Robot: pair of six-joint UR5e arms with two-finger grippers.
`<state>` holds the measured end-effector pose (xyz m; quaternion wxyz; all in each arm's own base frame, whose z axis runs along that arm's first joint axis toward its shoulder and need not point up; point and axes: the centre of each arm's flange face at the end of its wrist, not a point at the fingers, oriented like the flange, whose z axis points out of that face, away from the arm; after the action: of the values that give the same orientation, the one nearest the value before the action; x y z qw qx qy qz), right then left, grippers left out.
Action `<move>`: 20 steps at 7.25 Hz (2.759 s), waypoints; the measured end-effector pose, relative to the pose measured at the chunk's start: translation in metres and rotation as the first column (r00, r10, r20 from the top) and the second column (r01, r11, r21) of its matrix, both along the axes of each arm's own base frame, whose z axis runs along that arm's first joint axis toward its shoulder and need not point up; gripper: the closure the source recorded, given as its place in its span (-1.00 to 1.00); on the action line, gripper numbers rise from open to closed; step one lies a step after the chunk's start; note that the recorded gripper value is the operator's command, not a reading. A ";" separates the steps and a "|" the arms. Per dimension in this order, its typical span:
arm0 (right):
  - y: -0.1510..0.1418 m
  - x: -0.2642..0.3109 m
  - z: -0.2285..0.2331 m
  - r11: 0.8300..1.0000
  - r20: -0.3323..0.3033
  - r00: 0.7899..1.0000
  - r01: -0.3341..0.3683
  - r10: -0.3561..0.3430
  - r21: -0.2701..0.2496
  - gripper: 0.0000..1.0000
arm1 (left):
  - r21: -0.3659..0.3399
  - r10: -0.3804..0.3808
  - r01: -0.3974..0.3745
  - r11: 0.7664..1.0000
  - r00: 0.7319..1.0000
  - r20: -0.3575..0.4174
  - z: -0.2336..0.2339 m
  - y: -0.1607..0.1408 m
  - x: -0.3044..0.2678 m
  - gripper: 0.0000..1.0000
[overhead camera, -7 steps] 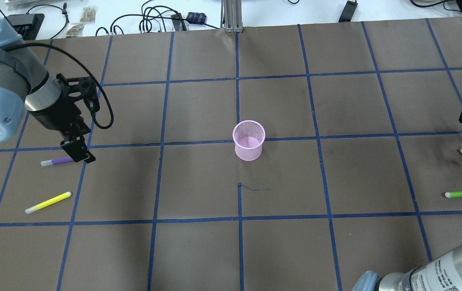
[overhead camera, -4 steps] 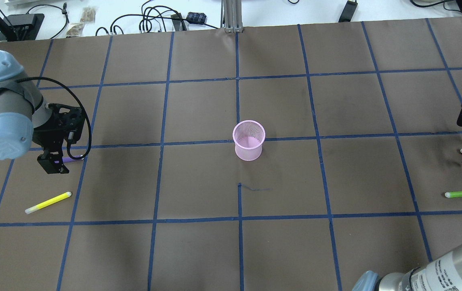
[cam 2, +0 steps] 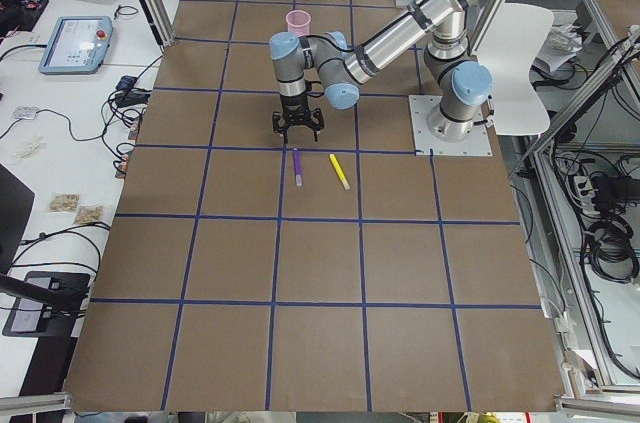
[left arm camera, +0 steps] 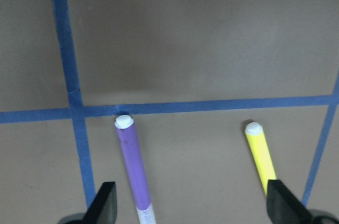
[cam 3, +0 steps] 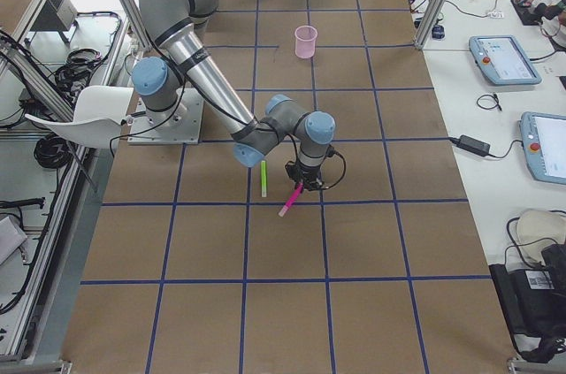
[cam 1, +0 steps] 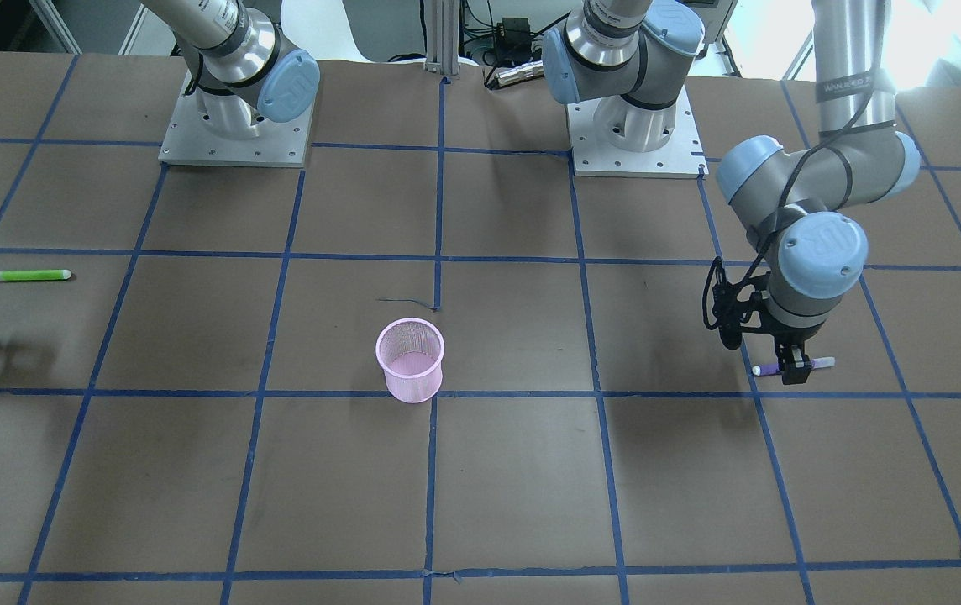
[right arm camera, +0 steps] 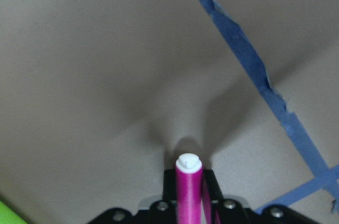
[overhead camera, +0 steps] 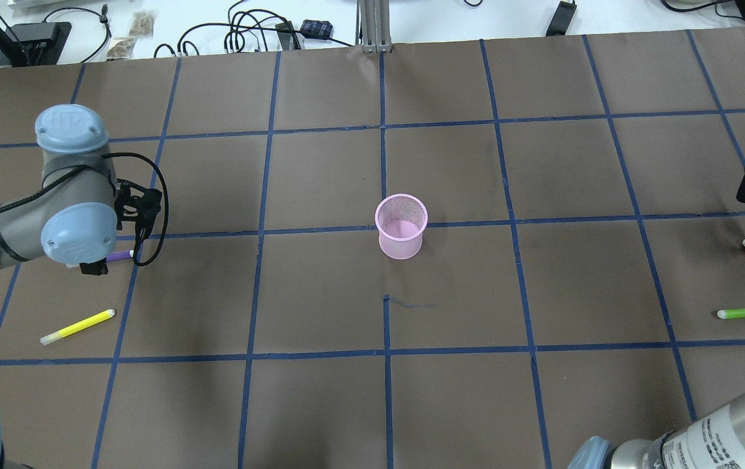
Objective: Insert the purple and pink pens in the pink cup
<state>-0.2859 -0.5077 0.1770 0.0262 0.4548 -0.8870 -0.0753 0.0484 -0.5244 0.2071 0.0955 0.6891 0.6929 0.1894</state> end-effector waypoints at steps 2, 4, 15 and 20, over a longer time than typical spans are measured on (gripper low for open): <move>-0.007 0.005 0.013 1.000 -0.016 1.000 -0.007 0.006 -0.022 1.00 | -0.027 0.077 -0.075 0.997 0.994 0.081 -0.018 -0.004 -0.017 -1.00; -0.026 0.049 0.073 0.986 0.014 0.999 -0.029 0.031 -0.161 1.00 | -0.061 0.156 -0.148 0.987 0.974 0.166 -0.033 -0.004 -0.019 -1.00; -0.011 0.547 0.190 0.820 0.659 0.679 0.548 -0.324 -0.162 1.00 | -0.073 0.109 -0.096 0.993 0.973 0.202 -0.069 -0.014 -0.019 1.00; -0.022 0.562 0.159 0.790 0.678 0.719 0.502 -0.154 -0.352 1.00 | -0.097 0.082 -0.062 0.993 0.973 0.216 -0.056 -0.017 -0.033 1.00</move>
<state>0.2760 -0.5293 0.3356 -0.1594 0.2578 -0.9002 0.3127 0.0155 -0.5415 0.1512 0.1955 0.6334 0.7104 0.2366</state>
